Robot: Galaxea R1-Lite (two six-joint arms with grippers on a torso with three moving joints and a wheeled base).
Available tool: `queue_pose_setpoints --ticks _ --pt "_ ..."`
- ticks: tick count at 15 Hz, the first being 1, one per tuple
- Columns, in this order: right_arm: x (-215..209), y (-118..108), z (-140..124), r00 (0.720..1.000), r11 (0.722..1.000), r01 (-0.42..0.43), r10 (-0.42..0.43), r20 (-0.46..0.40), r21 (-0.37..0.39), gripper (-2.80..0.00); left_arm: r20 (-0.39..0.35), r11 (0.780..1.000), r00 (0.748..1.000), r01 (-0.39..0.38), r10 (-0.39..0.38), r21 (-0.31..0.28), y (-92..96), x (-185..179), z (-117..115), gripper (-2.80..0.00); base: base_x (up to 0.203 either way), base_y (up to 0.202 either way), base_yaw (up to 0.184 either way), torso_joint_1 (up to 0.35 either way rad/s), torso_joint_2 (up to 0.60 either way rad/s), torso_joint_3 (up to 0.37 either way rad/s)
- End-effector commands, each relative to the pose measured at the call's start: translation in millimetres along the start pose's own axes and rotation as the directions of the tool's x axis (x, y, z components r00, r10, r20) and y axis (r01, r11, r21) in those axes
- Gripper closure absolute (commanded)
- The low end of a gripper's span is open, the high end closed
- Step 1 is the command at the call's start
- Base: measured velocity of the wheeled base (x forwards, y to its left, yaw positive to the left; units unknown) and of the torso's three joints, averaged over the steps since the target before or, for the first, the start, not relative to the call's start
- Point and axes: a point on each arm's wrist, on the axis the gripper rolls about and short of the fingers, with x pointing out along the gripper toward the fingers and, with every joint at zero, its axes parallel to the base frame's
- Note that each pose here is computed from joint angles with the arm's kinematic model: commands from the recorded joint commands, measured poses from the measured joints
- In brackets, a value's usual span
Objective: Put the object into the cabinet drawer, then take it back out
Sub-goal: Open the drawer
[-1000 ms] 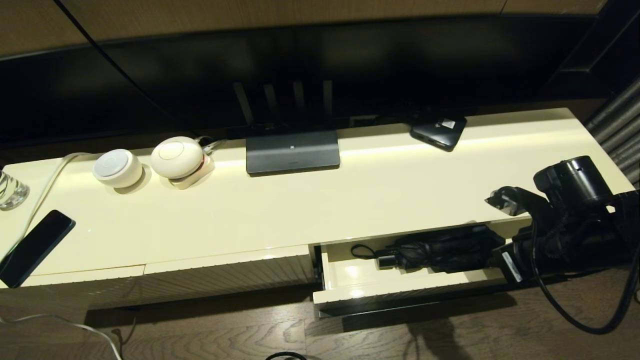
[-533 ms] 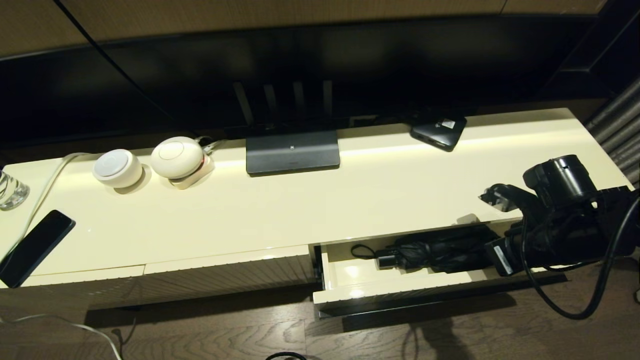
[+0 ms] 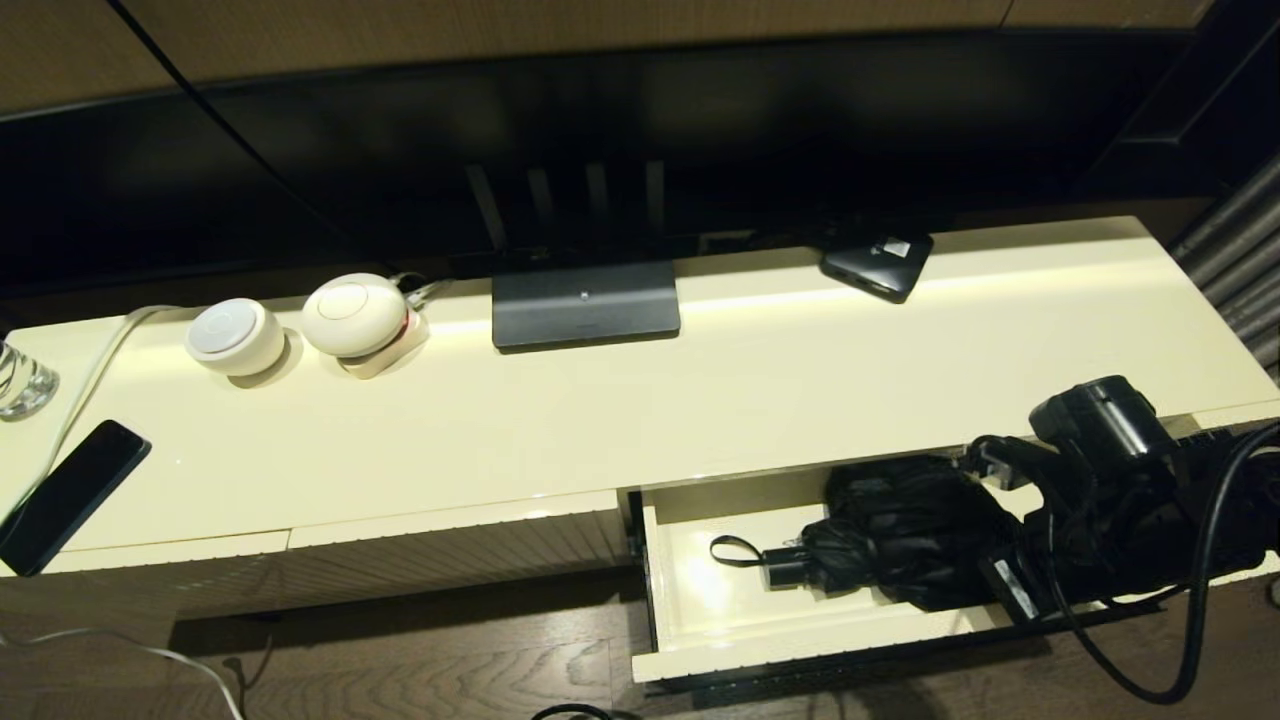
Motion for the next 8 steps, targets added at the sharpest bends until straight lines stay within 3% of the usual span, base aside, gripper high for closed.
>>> queue_pose_setpoints --ticks 1,6,8 --pt "3 2 -7 0.999 1.000 -0.010 0.010 -0.044 -0.003 0.00 -0.004 1.000 1.000 -0.001 0.001 0.000 0.0 0 -1 0.00 0.000 0.000 0.000 0.000 0.00 0.000" --pt "1 4 -21 0.986 1.000 -0.029 0.029 -0.163 0.002 0.00 -0.004 1.000 1.000 -0.001 0.001 0.000 0.0 0 -1 0.00 0.000 0.000 0.000 0.000 0.00 0.000" --pt "1 5 -24 0.985 1.000 -0.030 0.030 -0.169 0.003 0.00 -0.004 1.000 1.000 -0.001 0.001 0.000 0.0 0 -1 0.00 0.000 0.000 0.000 0.000 0.00 0.000"
